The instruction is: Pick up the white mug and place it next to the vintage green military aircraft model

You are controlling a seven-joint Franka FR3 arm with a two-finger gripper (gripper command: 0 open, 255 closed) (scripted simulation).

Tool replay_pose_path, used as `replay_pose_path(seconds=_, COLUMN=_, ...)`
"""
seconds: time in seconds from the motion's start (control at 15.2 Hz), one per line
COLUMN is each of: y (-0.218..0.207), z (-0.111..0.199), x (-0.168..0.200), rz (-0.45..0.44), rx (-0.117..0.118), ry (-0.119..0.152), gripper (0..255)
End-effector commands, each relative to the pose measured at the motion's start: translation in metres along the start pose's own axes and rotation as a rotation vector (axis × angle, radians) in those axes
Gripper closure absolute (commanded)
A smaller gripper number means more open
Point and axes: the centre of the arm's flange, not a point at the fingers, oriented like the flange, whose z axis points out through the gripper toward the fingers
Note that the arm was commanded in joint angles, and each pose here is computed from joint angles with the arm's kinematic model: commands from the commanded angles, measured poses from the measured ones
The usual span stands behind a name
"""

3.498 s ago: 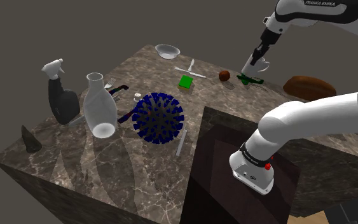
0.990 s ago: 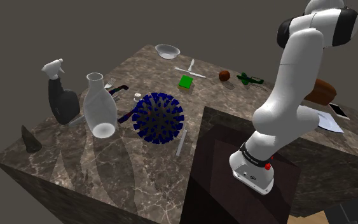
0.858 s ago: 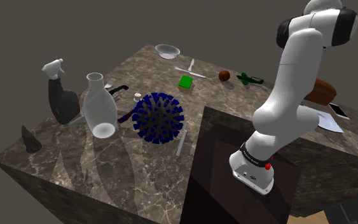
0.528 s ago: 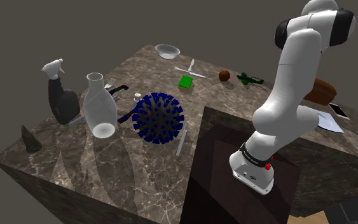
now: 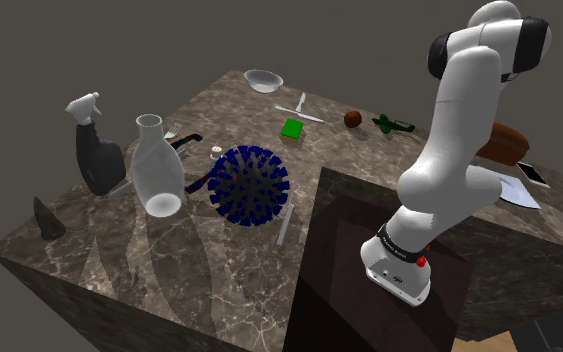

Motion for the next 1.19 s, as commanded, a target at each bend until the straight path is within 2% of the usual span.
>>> replay_pose_path(seconds=0.0, y=0.0, z=0.01, x=-0.001, rz=0.0, rx=-0.001, ry=0.0, gripper=255)
replay_pose_path(seconds=0.4, y=0.0, z=0.042, x=-0.003, rz=0.0, rx=-0.001, ry=0.0, gripper=255)
replay_pose_path(seconds=0.92, y=0.0, z=0.043, x=-0.003, rz=0.0, rx=-0.001, ry=0.0, gripper=255)
replay_pose_path(seconds=0.99, y=0.0, z=0.043, x=-0.003, rz=0.0, rx=-0.001, ry=0.0, gripper=0)
replay_pose_path(seconds=1.12, y=0.0, z=0.043, x=-0.003, rz=0.0, rx=-0.001, ry=0.0, gripper=0)
